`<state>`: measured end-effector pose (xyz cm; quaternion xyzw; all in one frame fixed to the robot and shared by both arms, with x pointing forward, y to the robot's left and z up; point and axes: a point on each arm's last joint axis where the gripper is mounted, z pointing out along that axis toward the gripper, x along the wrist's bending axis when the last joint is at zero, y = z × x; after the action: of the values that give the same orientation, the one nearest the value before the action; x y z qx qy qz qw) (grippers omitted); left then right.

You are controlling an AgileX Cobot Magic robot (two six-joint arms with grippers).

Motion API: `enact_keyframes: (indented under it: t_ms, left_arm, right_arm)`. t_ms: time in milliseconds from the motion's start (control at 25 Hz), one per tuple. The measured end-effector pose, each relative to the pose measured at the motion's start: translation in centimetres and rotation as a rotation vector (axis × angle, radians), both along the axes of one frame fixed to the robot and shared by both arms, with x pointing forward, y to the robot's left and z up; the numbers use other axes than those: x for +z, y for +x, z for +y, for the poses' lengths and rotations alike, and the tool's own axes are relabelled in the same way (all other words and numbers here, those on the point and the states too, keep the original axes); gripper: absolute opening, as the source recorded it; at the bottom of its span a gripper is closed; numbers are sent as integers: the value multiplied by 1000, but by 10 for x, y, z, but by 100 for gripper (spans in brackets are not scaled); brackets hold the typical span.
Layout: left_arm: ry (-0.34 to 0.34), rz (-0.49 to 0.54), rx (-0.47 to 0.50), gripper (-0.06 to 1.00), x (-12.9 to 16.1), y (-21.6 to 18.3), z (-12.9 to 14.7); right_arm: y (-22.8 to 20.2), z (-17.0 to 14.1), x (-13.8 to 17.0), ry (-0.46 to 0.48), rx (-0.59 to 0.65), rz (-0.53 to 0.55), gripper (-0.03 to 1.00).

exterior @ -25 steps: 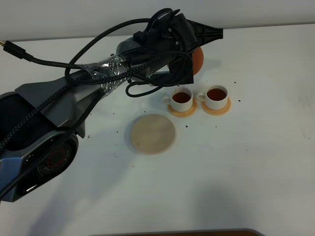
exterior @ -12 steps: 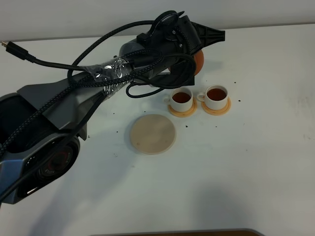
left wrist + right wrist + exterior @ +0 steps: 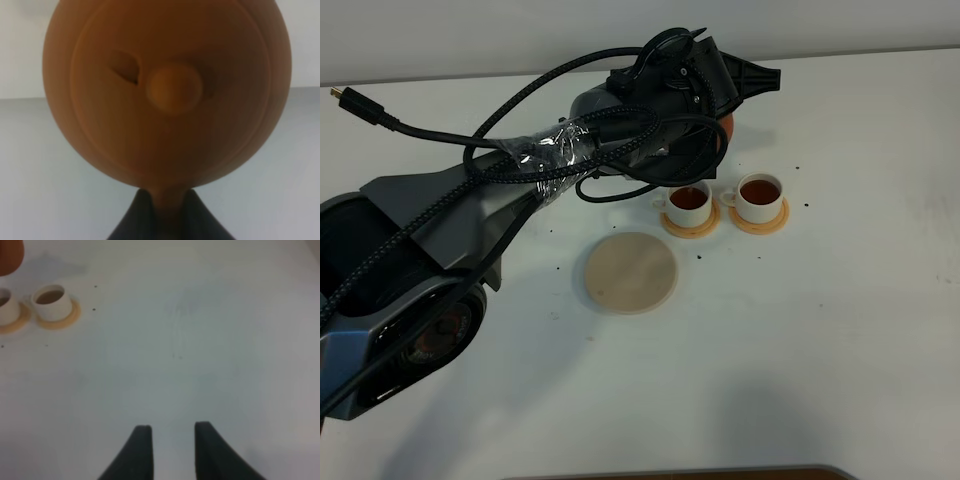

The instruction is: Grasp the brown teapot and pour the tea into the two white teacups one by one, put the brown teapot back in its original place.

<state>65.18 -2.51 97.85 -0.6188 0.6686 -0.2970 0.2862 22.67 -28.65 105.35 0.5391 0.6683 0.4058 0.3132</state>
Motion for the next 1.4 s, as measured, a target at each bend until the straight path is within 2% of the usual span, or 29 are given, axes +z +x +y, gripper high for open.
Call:
enact_keyframes:
  t_ms: [480,680,960,1160,1320,1400]
  left_arm:
    - [25,15,20,14,-1,-4,0]
    - [-14,25,81,14,-2,-4,1]
    - [-66,52,301,14,12,-11,16]
    - [-115,58,533,14,29,-18,35]
    - [-128,66,753,14,37,-24,53]
    - [-184,74,819,14,41,-24,59]
  right_arm:
    - [0,0,0,0,0,0,24]
    - [0,0,0,0,0,0,24]
    - [0,0,0,0,0,0,24]
    - [0,0,0,0,0,0,24]
    - [0,0,0,0,0,0,24]
    - [0,0,0,0,0,0,24]
